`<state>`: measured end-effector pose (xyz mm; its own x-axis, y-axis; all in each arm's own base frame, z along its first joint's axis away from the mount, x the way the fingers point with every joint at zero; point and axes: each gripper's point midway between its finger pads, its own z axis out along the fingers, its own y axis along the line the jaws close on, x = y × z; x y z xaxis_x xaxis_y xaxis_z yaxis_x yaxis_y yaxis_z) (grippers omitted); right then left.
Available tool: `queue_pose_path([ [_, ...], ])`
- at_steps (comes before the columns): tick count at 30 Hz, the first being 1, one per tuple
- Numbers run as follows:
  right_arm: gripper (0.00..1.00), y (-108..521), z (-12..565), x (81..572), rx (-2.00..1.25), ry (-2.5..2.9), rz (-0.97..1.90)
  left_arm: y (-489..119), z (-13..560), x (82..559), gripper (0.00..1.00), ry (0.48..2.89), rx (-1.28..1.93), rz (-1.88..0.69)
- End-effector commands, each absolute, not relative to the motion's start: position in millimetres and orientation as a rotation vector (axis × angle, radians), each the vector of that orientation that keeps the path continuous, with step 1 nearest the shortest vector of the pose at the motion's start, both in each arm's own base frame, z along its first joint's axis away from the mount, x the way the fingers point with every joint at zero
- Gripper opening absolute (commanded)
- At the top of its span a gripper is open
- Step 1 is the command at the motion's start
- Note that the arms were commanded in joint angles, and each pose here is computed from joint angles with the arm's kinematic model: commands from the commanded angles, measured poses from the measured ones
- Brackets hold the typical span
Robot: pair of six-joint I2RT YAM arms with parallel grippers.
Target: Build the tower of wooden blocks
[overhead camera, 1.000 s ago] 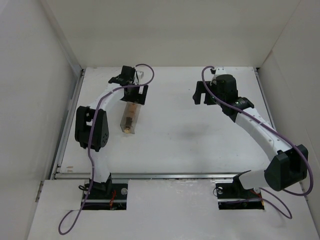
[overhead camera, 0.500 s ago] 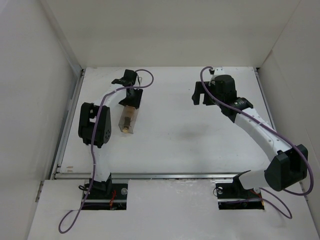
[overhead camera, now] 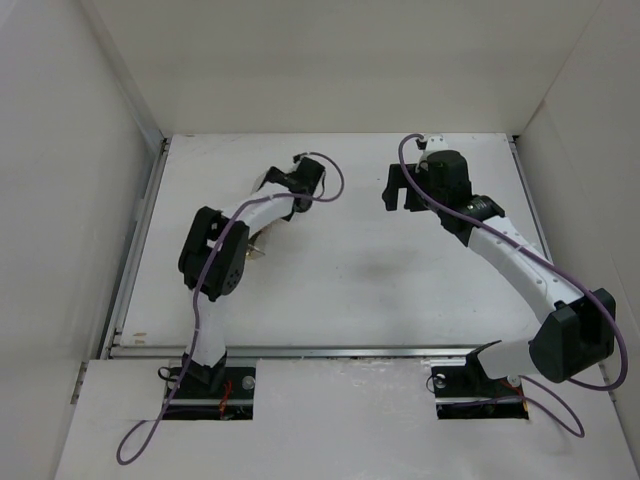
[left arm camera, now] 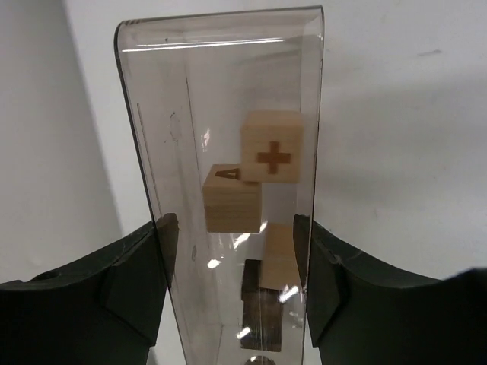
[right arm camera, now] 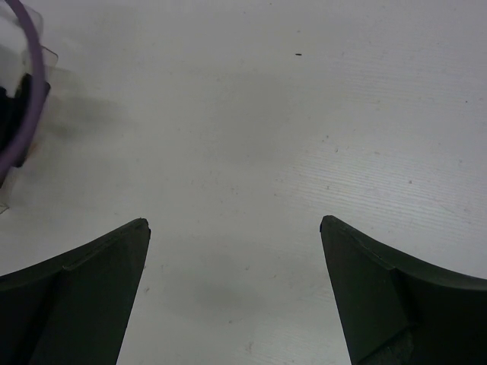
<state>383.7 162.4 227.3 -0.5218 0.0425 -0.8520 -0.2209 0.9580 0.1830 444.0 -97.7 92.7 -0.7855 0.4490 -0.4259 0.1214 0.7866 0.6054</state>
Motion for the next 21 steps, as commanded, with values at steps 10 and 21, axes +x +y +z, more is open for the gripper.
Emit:
queue_pose_path([
  [10, 0.99, 160, 243, 381, -0.125, 2.031, 0.291, -128, 120, 430, 0.00, 2.113, 0.543, 1.165],
  [21, 0.99, 159, 246, 380, -0.133, 2.021, 0.288, -143, 152, 434, 0.00, 2.300, 0.444, 0.688],
])
